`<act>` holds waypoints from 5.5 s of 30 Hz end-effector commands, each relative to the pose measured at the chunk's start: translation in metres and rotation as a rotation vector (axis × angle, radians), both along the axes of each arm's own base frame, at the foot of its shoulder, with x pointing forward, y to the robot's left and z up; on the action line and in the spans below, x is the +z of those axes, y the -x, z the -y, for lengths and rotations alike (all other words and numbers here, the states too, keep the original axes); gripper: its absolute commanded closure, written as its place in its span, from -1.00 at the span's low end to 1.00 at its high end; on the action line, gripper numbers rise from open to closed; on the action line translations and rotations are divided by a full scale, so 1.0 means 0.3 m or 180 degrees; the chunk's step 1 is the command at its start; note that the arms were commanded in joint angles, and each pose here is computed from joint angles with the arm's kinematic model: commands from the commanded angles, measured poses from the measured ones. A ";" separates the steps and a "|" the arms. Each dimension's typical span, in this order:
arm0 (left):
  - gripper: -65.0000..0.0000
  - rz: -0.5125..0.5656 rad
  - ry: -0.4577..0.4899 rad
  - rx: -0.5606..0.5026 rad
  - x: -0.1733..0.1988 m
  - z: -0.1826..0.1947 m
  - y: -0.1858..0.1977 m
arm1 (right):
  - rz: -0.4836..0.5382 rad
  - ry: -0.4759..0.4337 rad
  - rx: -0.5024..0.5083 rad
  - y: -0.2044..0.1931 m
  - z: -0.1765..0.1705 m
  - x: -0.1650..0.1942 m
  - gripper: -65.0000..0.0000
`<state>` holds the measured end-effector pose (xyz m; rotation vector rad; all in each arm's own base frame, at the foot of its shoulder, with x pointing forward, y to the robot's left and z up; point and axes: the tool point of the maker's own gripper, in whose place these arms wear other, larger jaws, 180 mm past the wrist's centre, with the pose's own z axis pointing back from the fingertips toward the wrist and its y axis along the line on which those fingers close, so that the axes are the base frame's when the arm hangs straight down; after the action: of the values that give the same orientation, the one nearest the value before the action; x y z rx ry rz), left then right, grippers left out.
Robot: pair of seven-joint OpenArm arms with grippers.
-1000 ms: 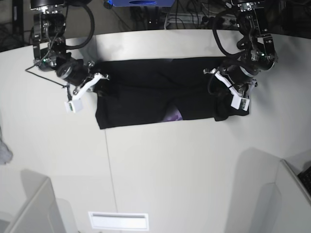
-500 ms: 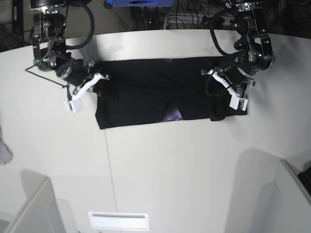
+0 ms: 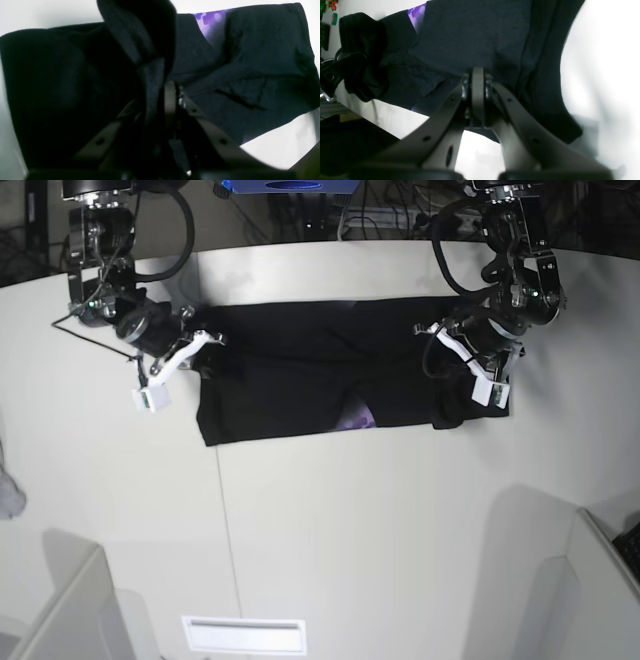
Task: Fold the T-shirt properly
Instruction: 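Grasp the strip end with the left gripper and fold it toward the right gripper, then release the left gripper and regrasp the folded end of the strip, then grasp the strip end with the right gripper and fold it over toward the left gripper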
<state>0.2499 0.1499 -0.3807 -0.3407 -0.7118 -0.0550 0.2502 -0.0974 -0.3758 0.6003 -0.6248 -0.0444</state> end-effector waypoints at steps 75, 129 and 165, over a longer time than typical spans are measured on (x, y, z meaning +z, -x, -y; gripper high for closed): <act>1.00 0.0193 -0.0605 0.1372 0.007 -0.626 0.173 | -0.0836 -0.0119 -0.0111 -0.035 0.020 -0.239 -0.37; 1.00 -0.0142 -0.0643 0.0282 -0.129 -0.241 0.066 | 0.0235 -0.0176 0.0829 -0.065 -0.401 0.195 1.00; 1.00 -0.0229 -0.0519 0.0102 -0.165 -0.134 0.087 | 0.0590 -0.0660 0.1513 -0.018 -0.837 0.312 1.00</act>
<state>0.2273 0.1887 -0.4292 -0.1809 -0.6592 -0.0590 0.2485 0.1485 -0.2998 0.9113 -0.5987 0.3965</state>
